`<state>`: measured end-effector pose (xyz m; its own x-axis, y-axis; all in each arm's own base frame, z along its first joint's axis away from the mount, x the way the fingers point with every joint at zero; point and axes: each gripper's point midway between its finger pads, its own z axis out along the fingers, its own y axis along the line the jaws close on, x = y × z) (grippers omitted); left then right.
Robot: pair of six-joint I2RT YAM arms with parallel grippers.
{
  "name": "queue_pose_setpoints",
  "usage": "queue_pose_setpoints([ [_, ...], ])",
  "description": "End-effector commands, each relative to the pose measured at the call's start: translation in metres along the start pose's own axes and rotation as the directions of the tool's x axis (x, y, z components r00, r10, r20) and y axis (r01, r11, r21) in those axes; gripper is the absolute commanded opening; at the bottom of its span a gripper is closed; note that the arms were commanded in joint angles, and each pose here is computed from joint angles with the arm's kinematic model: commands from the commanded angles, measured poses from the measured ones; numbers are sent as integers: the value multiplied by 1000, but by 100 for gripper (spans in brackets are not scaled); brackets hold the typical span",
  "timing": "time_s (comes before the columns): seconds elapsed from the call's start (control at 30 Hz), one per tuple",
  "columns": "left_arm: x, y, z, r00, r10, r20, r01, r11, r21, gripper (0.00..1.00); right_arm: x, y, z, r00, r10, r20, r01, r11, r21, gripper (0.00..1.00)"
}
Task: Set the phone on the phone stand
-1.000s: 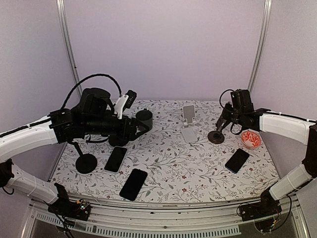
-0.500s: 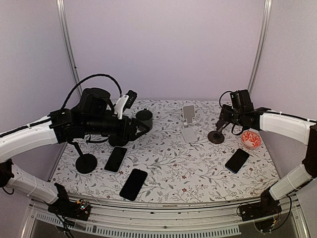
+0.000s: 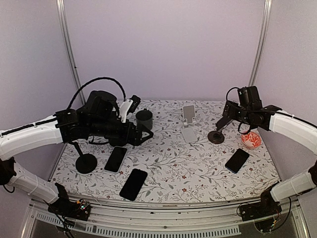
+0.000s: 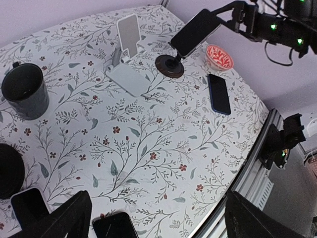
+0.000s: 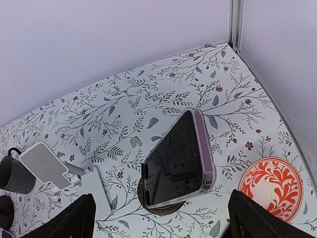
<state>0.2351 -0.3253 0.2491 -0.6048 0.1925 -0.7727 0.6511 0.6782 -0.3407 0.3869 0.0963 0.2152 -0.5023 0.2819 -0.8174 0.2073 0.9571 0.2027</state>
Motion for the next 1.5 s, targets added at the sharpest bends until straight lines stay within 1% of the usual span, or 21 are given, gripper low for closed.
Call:
queue_pose_setpoints([
  [0.0, 9, 10, 10, 998, 42, -43, -45, 997, -63, 95, -2, -8, -26, 1000, 9, -7, -9, 1000, -6, 96],
  [0.13, 17, 17, 20, 995, 74, -69, -80, 993, -88, 96, 10, -17, -40, 999, 15, -29, -15, 999, -29, 97],
  [0.2, 25, 20, 26, 992, 82, -96, -91, 992, -89, 96, 19, -14, -47, 998, 11, -56, -15, 997, -71, 96],
  [0.37, 65, 29, 37, 976, 64, -209, -89, 989, -115, 97, 58, -2, -61, 990, -60, -131, 39, 987, -156, 93],
  [0.47, 93, 31, 37, 958, 36, -285, -81, 985, -150, 98, 85, -1, -69, 980, -82, -180, 46, 980, -195, 92],
  [0.57, 120, 32, 35, 940, -14, -340, -53, 981, -188, 99, 116, -1, -74, 964, -67, -257, 9, 976, -218, 91],
  [0.67, 142, 30, 34, 923, -53, -381, -29, 978, -207, 99, 146, -7, -79, 938, -29, -345, -42, 979, -198, 91],
  [0.77, 156, 30, 34, 911, -78, -405, -12, 977, -214, 99, 166, 5, -84, 920, -56, -387, -42, 970, -240, 88],
  [0.87, 151, 26, 36, 917, -81, -391, -4, 977, -213, 99, 158, 24, -81, 925, -111, -364, 2, 958, -287, 84],
  [1.0, 126, 15, 41, 933, -56, -354, -11, 983, -185, 99, 121, 63, -71, 941, -221, -256, 121, 926, -357, 81],
  [1.07, 119, 8, 43, 934, -46, -355, -16, 986, -169, 98, 100, 86, -64, 940, -277, -198, 185, 904, -386, 81],
  [1.17, 109, 2, 42, 936, -36, -351, -21, 987, -158, 97, 86, 116, -50, 925, -343, -162, 253, 876, -412, 81],
  [1.3, 96, -3, 34, 949, -50, -311, 1, 988, -157, 97, 78, 143, -25, 910, -387, -152, 297, 860, -414, 87],
  [1.33, 94, -4, 32, 952, -59, -300, 12, 988, -157, 97, 82, 145, -17, 905, -392, -164, 299, 861, -410, 89],
  [1.37, 93, -5, 30, 955, -64, -291, 20, 988, -151, 97, 72, 155, -14, 913, -381, -146, 293, 861, -415, 90],
  [1.47, 88, -12, 26, 962, -69, -263, 39, 993, -115, 97, 62, 170, 2, 922, -359, -143, 272, 867, -418, 93],
])
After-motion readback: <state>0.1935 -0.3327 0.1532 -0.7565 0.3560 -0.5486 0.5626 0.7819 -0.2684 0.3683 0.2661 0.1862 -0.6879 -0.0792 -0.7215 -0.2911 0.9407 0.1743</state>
